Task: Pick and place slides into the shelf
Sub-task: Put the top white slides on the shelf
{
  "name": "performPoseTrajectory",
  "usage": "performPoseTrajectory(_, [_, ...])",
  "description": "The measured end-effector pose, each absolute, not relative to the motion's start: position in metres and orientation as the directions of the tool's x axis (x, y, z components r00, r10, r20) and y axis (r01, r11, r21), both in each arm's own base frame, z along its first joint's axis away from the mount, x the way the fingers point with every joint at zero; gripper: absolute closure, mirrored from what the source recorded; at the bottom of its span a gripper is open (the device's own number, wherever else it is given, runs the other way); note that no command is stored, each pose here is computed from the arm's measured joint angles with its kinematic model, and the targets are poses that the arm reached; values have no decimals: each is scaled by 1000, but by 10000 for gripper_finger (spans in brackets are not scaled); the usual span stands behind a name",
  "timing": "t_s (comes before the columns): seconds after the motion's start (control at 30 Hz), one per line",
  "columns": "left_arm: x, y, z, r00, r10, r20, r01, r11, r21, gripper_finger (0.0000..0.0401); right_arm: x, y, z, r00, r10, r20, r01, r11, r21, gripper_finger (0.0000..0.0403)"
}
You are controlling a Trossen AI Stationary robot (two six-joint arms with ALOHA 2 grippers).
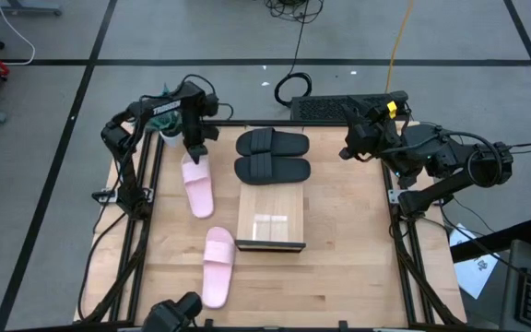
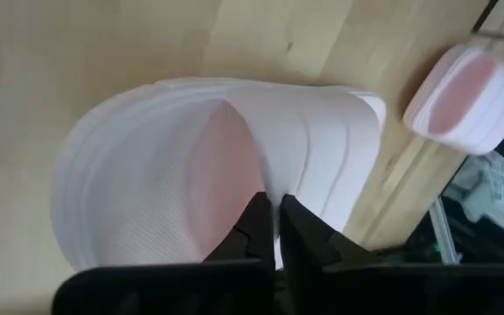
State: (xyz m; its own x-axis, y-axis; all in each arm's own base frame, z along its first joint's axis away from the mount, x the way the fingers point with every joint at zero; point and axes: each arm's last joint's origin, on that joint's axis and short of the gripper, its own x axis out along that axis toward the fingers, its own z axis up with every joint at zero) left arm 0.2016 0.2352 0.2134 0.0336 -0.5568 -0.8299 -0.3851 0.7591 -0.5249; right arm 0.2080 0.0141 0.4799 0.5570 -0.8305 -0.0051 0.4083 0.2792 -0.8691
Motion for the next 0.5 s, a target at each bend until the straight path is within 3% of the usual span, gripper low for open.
performPoseTrajectory(0.5, [179,206,287,213,-390,-896,-448,776,-444,401,208,14,480,557,-831,-5,390,266,-882,293])
